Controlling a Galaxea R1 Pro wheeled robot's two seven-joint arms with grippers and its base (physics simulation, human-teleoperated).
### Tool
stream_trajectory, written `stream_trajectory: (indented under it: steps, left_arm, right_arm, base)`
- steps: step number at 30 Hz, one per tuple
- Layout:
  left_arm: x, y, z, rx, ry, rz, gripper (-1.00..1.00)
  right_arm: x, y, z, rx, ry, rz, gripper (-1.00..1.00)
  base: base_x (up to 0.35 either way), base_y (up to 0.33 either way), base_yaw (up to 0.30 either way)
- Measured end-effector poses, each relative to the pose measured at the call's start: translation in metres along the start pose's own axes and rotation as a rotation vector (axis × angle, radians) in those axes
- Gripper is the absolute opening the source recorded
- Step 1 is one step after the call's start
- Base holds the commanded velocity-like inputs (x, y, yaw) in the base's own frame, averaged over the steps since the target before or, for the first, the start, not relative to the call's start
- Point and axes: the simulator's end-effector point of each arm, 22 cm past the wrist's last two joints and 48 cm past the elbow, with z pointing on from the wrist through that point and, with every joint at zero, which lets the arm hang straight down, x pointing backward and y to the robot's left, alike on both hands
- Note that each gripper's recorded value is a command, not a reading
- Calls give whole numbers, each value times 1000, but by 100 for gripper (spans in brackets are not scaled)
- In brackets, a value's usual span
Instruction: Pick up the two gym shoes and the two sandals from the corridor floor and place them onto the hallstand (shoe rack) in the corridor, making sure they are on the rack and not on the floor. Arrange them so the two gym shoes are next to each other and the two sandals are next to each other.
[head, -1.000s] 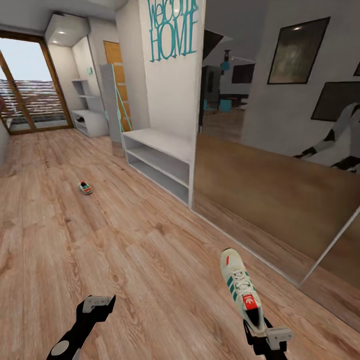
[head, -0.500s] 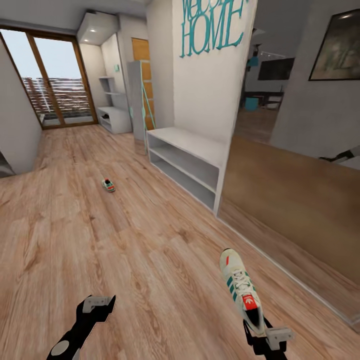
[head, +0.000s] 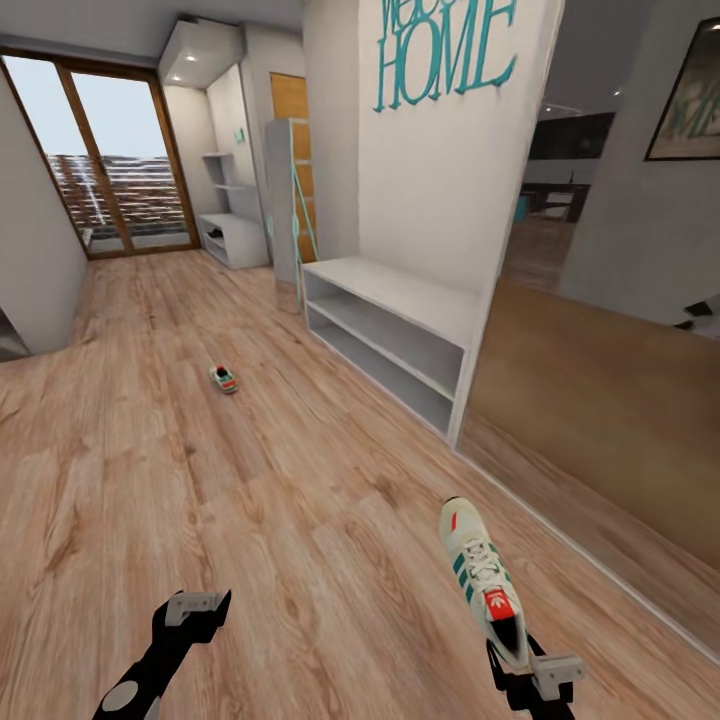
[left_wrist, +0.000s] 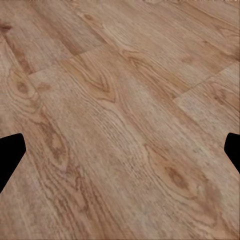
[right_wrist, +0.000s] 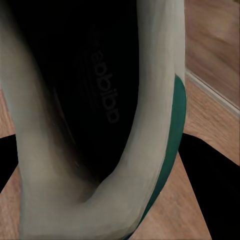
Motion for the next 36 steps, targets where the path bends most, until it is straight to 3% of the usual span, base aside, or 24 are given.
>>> stream_trajectory:
  steps: [18,36]
  left_arm:
    - [0,0,0,-1,0,-1,100]
    - [2,0,0,-1,4,0,100]
  right_arm:
    - [0,0,0,2,1,2,-100]
    - [2,1,0,2,4,4,-100]
  base:
    - [308,109,18]
    - [338,1,251]
